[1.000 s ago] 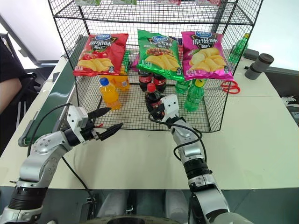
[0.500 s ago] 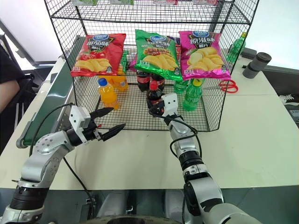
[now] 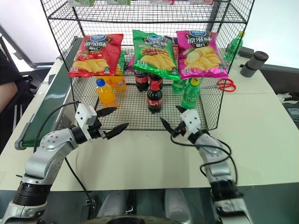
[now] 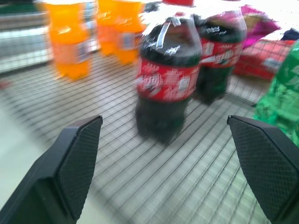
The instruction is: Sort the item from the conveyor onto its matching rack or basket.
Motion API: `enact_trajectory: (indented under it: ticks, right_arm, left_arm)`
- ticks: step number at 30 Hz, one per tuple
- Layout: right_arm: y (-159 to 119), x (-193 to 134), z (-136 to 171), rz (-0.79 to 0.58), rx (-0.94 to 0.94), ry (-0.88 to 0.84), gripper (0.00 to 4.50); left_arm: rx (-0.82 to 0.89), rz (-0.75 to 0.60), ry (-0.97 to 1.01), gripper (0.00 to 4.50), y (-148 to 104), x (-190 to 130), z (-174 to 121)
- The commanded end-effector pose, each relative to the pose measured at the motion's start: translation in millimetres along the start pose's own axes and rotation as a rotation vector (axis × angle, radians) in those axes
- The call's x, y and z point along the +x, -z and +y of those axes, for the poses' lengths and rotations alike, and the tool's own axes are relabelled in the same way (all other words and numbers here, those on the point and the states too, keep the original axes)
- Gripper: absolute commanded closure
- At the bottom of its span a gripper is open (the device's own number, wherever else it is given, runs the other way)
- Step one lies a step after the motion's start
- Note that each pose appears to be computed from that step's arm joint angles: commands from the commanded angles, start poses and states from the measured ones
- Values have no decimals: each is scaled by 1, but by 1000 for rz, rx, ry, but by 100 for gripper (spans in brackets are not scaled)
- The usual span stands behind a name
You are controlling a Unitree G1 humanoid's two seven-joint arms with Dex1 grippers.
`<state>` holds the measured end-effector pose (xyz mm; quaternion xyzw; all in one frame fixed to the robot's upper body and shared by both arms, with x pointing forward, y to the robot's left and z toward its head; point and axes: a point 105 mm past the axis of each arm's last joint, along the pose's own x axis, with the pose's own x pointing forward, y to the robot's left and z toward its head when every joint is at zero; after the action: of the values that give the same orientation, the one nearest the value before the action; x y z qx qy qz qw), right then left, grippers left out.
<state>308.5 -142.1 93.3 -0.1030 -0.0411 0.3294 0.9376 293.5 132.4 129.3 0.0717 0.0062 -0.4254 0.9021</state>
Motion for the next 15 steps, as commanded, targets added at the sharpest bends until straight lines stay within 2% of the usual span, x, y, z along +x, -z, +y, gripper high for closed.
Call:
enact_trajectory:
  ticks: [1, 4, 9, 15]
  right_arm:
    - [-38, -35, -12, -40, -51, -8, 5]
    - [-45, -63, -23, 19, -67, 15, 5]
    - [-45, -92, -32, 98, -51, 40, 5]
    - [-43, -105, -36, 139, -20, 64, 5]
  left_arm:
    - [37, 3, 12, 0, -6, 0, 2]
    - [45, 21, 14, 0, -3, -3, 5]
    - [58, 44, 3, 0, 1, -10, 12]
    - [75, 70, 3, 0, 7, -16, 16]
